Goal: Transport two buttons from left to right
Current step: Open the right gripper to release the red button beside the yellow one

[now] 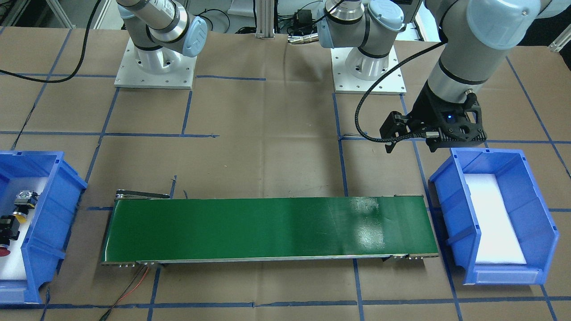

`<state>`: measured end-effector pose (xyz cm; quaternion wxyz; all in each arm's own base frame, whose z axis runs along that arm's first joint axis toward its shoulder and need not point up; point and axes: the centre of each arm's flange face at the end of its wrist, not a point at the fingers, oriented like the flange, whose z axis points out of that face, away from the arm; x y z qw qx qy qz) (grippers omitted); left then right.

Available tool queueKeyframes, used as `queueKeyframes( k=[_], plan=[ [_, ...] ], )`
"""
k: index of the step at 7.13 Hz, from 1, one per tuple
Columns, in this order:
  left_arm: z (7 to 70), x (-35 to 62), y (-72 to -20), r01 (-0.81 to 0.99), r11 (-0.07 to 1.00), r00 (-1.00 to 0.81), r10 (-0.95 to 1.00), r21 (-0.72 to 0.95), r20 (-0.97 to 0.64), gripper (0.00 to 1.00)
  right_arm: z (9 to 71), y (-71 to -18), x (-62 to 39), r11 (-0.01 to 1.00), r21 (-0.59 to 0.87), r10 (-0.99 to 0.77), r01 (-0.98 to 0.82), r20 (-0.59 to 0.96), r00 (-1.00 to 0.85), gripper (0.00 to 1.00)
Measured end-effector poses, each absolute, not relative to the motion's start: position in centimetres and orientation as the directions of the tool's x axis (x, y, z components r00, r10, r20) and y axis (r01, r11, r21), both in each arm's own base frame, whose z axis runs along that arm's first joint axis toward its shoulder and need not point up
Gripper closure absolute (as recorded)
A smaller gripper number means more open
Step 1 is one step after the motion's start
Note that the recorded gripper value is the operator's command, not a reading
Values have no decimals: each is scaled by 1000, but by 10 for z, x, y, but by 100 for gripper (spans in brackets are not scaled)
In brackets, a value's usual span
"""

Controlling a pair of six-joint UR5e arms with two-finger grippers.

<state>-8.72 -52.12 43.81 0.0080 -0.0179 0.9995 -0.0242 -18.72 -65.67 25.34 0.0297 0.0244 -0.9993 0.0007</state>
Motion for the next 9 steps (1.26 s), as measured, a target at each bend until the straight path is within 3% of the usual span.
queueKeyframes(
  k=[1, 2, 3, 4, 7, 9],
  plan=[
    [441, -105, -516, -35, 998, -999, -35, -50, -14, 0, 240, -657, -189, 999, 16, -46, -45, 50, -998, 93],
    [443, -116, -511, -28, 999, -1000, -28, -47, -13, 0, 230, -659, -190, 999, 25, -45, -44, 45, -998, 67],
    [445, -120, -507, -24, 999, -1000, -25, -46, -12, 0, 223, -661, -191, 999, 24, -46, -45, 45, -998, 17],
    [447, -120, -506, -23, 999, -1000, -24, -48, -8, 0, 222, -663, -192, 999, 21, -46, -45, 47, -998, 4],
    [449, -117, -505, -18, 999, -1000, -18, -48, 1, 0, 228, -665, -189, 999, 13, -46, -45, 49, -998, 4],
    [449, -117, -505, -15, 999, -1000, -15, -50, 1, 0, 265, -662, -185, 999, -17, -42, -43, 67, -997, 0]
  ],
)
